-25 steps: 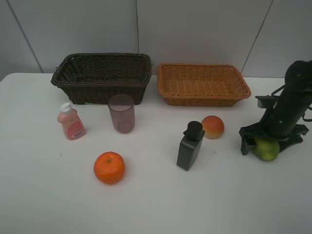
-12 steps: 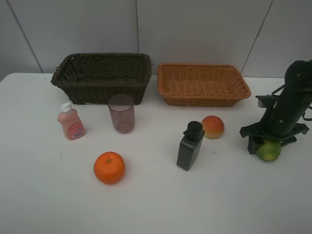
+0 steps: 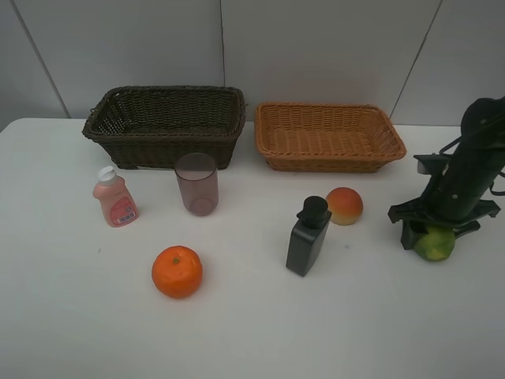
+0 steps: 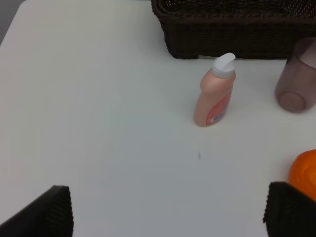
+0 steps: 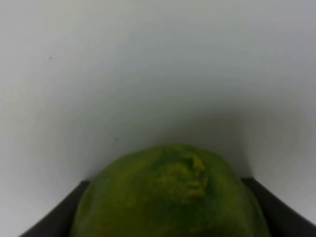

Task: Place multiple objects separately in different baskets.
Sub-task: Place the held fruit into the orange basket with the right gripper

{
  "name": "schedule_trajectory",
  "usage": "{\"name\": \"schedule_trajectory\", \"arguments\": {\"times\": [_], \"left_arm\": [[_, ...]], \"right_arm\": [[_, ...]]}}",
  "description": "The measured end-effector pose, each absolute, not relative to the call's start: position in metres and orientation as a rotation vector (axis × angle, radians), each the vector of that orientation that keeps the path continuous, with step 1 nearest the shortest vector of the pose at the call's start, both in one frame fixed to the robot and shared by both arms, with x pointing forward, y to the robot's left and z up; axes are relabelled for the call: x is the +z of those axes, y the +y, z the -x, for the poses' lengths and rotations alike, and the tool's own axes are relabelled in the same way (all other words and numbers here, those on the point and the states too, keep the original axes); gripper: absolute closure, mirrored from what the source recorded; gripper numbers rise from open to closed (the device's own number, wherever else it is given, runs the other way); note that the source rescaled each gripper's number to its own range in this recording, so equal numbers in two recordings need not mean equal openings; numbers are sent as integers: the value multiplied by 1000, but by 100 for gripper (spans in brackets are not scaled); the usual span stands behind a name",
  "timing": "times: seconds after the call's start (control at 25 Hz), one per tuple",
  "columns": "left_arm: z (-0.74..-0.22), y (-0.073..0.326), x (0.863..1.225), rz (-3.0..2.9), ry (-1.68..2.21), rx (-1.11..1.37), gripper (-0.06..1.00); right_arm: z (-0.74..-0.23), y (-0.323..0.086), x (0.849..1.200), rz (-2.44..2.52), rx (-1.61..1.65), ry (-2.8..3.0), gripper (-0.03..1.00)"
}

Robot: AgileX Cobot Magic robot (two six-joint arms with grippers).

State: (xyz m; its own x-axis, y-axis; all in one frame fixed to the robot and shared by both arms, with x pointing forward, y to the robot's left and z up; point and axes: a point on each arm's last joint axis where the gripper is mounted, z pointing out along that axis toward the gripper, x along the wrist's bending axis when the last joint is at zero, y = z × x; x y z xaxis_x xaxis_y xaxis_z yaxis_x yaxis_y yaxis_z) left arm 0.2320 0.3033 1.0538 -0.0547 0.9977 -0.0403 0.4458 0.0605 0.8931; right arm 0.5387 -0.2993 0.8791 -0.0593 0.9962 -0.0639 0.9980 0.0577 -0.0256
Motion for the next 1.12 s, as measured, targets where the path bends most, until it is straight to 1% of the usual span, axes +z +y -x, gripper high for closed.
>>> {"name": "schedule_trajectory", "arguments": {"times": [0.2,0.4,0.56,0.68,0.8,1.12], "left_arm": [[-232,303,1054,-1479,1601,946,-6],[-232,303,1054,-1479,1601,946,-6],[-232,303,1054,-1479,1601,946,-6],[-232,303,1054,-1479,1601,946,-6],[-232,303,1054,-1479,1601,946,-6],[-232,303,1054,-1479,1601,946,-6]], "right_arm": [[-534,-299,890,-2160,-111,2261,60],[-537,-296,930,-2164,-99,2240,60],[-551,-282,958,-2142,-108,2245,60],[-569,-266,982,-2081,-46,2251,60],[-590,-252,997,-2036,6,2254,60],[-654,-217,1003,-1911,184,2237,61]]}}
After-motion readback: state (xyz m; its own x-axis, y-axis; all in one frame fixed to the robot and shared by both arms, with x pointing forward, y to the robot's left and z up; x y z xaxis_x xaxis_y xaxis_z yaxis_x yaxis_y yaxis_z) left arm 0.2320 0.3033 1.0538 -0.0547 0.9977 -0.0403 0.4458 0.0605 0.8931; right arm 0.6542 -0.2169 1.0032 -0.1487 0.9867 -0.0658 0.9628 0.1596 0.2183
